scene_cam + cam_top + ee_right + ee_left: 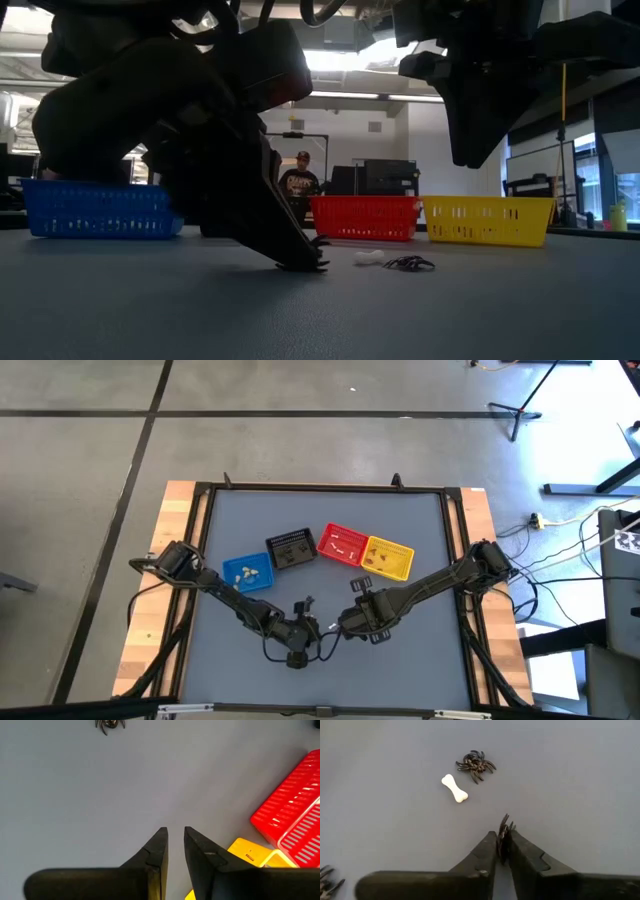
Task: Sort Halloween decoration
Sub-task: Put the black spider toy into the black bin
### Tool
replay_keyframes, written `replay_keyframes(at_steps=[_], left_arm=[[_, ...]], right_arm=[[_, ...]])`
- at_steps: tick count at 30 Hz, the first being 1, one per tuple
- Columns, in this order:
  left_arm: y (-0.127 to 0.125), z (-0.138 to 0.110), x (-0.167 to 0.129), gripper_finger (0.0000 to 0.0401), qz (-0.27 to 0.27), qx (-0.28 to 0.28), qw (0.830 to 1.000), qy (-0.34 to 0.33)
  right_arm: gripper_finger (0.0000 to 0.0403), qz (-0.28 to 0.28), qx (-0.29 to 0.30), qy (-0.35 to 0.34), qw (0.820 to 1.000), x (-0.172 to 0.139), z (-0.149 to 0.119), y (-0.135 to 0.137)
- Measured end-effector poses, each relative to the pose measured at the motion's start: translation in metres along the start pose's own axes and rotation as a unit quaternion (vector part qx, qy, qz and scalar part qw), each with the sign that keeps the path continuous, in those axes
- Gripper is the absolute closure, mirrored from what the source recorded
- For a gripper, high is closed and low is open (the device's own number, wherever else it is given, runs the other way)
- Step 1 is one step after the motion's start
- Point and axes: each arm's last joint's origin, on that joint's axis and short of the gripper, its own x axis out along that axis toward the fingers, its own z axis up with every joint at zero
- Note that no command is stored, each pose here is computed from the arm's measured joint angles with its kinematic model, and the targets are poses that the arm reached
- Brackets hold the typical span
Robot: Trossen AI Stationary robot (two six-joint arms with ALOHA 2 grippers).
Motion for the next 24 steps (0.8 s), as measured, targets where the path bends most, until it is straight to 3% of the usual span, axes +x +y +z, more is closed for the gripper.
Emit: replay_keyframes(at_steps=[5,14,19,24], left_arm=[[0.000,0.001,-0.001,0.0395,-0.006,-0.002,1.000,0.000],[0.001,0.005,-0.006,0.0399,-0.021,-0.005,1.000,0.001],[0.012,0.020,-0.027,0.0399,-0.033,0.002,0.999,0.008],[0.034,0.032,-0.060,0.0400,-0.002,0.007,0.999,0.039]], right_arm=[[0.0343,0.000,0.000,0.000,1.000,0.000,0.000,0.000],[0.0343,0.000,0.000,0.000,1.000,0.000,0.000,0.000],[0.0343,0.000,0.000,0.000,1.000,0.000,0.000,0.000],[0.0343,0.000,0.000,0.000,1.000,0.000,0.000,0.000]])
